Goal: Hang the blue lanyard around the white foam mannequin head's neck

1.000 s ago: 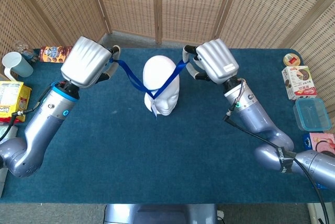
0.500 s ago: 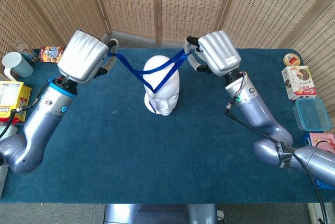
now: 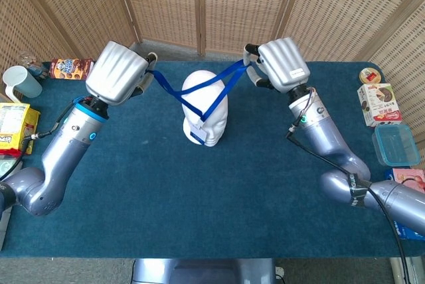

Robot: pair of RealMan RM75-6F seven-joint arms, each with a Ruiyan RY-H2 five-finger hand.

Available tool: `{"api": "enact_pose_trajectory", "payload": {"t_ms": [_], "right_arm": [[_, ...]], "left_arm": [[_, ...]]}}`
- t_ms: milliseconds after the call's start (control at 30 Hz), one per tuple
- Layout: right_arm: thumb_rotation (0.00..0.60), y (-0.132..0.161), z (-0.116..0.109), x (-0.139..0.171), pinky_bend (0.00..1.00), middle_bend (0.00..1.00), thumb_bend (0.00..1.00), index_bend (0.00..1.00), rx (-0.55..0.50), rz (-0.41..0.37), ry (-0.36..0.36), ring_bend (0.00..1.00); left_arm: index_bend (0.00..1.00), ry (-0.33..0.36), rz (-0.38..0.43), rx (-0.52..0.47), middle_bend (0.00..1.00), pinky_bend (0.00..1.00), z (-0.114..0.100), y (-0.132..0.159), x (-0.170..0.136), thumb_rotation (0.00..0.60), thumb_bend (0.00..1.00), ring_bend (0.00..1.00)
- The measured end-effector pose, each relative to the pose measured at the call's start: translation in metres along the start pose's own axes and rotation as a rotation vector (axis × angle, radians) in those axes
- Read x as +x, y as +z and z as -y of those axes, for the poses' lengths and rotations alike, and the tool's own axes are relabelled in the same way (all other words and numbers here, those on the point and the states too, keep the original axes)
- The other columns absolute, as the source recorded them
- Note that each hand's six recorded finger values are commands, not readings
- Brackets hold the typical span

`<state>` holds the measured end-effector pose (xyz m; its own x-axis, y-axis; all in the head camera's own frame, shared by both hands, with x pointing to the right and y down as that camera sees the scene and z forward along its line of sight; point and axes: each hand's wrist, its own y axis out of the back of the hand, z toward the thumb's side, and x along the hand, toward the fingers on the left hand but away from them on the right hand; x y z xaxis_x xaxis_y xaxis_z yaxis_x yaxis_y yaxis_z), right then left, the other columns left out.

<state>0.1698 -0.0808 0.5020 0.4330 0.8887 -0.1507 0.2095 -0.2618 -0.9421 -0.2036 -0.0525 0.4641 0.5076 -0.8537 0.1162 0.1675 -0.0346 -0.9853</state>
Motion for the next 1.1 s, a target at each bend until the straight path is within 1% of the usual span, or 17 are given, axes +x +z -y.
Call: {"api": "enact_pose_trajectory", "payload": {"t_ms": [333, 533, 867, 1100], "right_arm": [[0.6, -0.005, 0.008, 0.001, 1.0, 1.0, 0.54, 0.68, -0.002, 0.013, 0.016, 1.0], [0.6, -0.011, 0.016, 0.003, 1.0, 1.0, 0.54, 0.68, 0.003, 0.027, 0.032, 1.0], [0.6, -0.02, 0.03, 0.002, 1.0, 1.0, 0.54, 0.68, 0.009, 0.049, 0.055, 1.0], [0.6, -0.024, 0.038, 0.001, 1.0, 1.0, 0.54, 0.68, 0.011, 0.06, 0.066, 1.0]], "left_arm": [[0.68, -0.022, 0.015, 0.013, 1.0, 1.0, 0.009, 0.005, 0.0, 0.551, 0.5, 1.0], [0.68, -0.049, 0.021, 0.026, 1.0, 1.0, 0.021, 0.007, -0.001, 0.549, 0.5, 1.0], [0.68, -0.09, 0.019, 0.044, 1.0, 1.0, 0.039, 0.009, 0.0, 0.551, 0.5, 1.0], [0.68, -0.104, 0.006, 0.065, 1.0, 1.0, 0.045, 0.006, 0.002, 0.55, 0.5, 1.0]]}}
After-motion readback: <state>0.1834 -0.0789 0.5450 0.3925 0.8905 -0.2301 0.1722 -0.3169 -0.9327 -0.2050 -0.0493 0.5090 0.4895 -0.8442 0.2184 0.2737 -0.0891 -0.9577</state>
